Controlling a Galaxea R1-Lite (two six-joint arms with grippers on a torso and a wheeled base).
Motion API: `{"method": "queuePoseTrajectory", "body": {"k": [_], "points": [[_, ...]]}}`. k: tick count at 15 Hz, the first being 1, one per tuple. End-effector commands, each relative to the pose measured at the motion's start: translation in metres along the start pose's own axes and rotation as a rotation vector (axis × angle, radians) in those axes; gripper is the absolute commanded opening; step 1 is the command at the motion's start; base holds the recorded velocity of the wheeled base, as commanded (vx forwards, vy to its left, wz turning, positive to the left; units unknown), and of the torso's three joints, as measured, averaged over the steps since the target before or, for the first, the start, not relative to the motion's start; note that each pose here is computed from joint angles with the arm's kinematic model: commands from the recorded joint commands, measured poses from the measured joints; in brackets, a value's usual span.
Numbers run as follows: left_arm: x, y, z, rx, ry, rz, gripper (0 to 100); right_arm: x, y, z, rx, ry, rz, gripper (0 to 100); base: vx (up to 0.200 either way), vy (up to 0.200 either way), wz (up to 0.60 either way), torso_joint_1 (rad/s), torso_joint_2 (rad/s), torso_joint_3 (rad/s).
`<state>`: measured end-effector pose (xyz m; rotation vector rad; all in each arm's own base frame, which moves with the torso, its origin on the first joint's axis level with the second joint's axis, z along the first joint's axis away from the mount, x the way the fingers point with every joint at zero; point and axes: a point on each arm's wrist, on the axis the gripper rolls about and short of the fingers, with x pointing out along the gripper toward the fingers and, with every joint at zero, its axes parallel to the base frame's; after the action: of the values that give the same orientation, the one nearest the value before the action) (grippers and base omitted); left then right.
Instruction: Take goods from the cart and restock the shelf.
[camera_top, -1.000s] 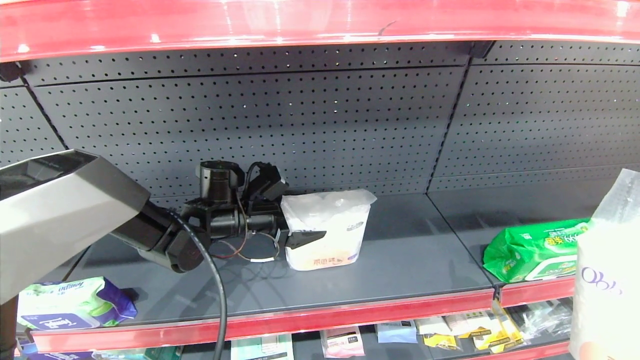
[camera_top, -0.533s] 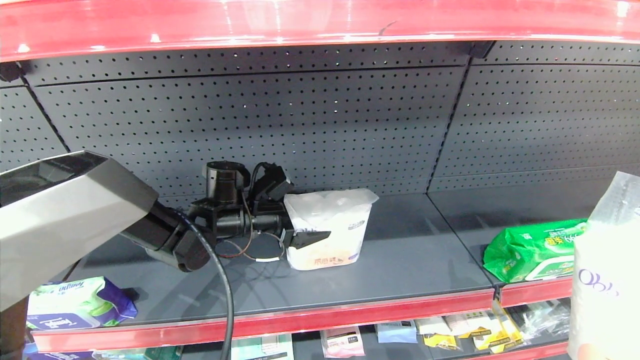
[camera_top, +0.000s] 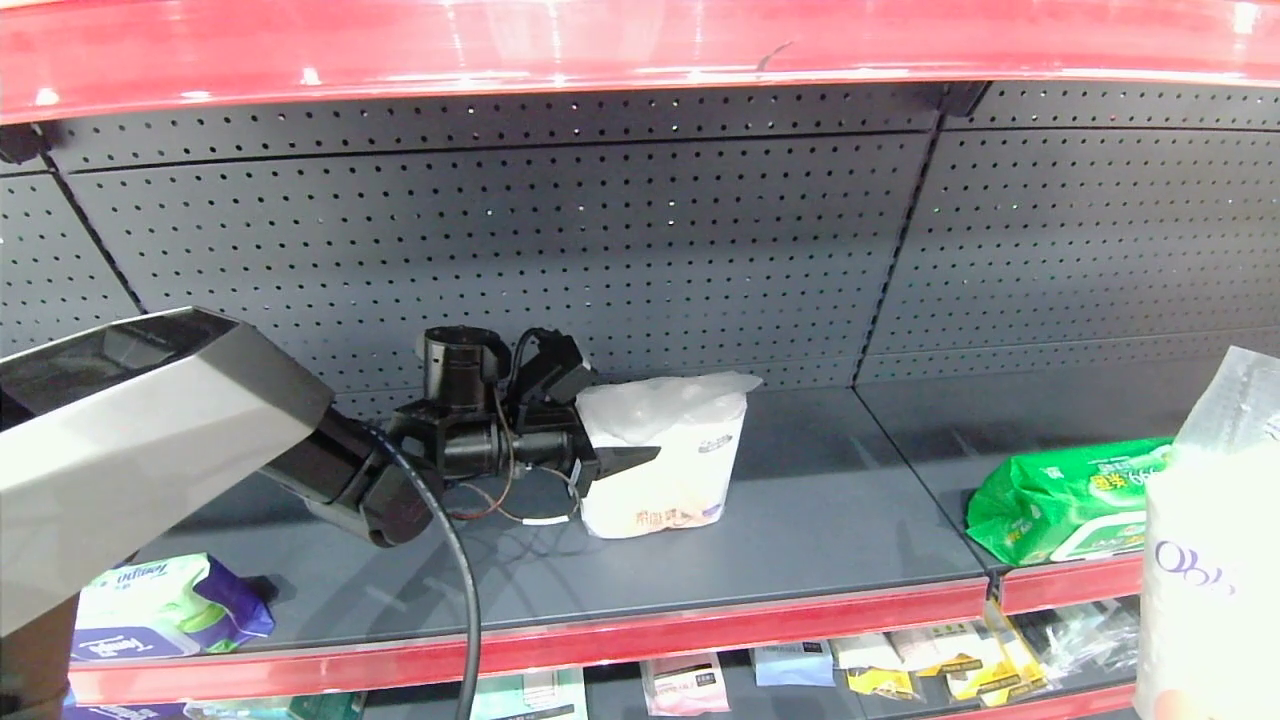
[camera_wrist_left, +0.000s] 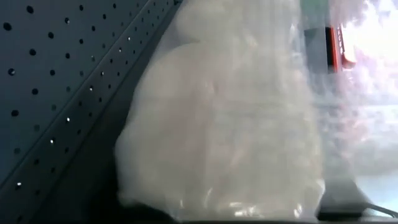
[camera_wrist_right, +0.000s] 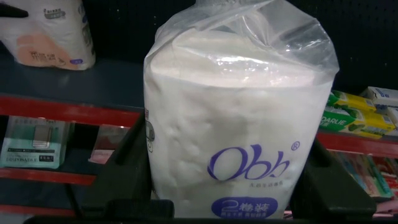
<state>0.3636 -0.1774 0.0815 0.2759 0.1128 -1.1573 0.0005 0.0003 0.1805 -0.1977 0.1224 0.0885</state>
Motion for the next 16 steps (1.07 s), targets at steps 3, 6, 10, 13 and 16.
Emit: {"method": "queuePoseTrajectory", "body": {"k": [3, 6, 10, 13, 16], "points": [[-0.011, -0.01, 0.004, -0.013, 0.006, -0.022, 0, 0.0, 0.0, 0.0, 0.0, 0.002, 0.001, 0, 0.0, 0.0, 0.0, 0.0, 0.0, 0.0], [-0.031, -0.019, 0.003, -0.034, 0.021, -0.037, 0, 0.0, 0.0, 0.0, 0.001, 0.002, 0.001, 0, 0.0, 0.0, 0.0, 0.0, 0.0, 0.0], [-0.045, -0.031, -0.007, -0.029, 0.005, -0.05, 0, 0.0, 0.0, 0.0, 0.001, 0.002, 0.001, 0, 0.0, 0.0, 0.0, 0.0, 0.0, 0.0], [-0.05, -0.039, -0.013, -0.021, -0.004, -0.051, 0, 0.001, 0.0, 0.0, 0.001, 0.003, 0.001, 0, 0.0, 0.0, 0.0, 0.0, 0.0, 0.0], [-0.055, -0.046, -0.019, -0.021, -0.001, -0.057, 0, 0.001, 0.0, 0.001, 0.001, 0.003, 0.001, 0, 0.0, 0.0, 0.0, 0.0, 0.0, 0.0]]}}
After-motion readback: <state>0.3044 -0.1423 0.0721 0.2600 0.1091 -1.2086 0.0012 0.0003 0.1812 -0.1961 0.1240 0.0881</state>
